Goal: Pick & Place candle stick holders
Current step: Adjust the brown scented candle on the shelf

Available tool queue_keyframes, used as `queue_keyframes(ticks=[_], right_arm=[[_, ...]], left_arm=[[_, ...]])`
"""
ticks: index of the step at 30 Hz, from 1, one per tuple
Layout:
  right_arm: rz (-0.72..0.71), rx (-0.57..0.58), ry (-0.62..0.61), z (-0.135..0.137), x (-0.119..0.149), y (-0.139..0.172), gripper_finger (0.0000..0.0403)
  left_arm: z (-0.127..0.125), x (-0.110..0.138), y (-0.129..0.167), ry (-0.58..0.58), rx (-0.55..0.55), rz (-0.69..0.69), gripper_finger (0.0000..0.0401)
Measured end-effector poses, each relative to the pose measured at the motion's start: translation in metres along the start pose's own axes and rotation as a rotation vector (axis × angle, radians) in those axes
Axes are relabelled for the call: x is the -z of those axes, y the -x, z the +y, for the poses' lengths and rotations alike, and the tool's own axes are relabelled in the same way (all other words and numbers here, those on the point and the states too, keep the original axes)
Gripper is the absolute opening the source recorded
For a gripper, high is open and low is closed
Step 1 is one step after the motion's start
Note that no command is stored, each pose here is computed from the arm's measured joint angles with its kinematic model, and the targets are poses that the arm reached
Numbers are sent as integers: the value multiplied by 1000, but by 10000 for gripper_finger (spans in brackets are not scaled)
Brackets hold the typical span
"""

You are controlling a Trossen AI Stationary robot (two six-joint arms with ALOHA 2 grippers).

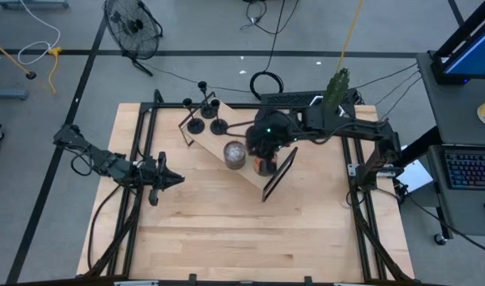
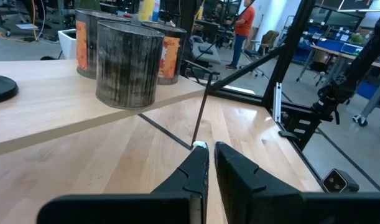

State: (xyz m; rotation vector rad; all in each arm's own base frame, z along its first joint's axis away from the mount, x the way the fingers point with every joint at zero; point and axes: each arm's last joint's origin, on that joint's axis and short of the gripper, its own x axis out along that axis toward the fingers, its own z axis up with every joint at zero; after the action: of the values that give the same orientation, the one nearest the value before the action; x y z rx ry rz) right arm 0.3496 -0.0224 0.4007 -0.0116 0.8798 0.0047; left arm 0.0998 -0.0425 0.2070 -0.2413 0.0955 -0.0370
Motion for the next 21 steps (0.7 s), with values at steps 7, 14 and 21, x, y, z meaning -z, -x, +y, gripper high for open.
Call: queue_keyframes(ticks=[7,14,21], right_arm=[[-160,-98,108,23,-19,-12,6],[-127,-92,123,23,-19,-32,1],[-101,-15,132,23,-15,-35,1]], left_arm=[[0,0,0,1,-11,-4,33],[0,-3,0,15,-19,-34,33],[2,-17,-5,68,-121,-177,33]])
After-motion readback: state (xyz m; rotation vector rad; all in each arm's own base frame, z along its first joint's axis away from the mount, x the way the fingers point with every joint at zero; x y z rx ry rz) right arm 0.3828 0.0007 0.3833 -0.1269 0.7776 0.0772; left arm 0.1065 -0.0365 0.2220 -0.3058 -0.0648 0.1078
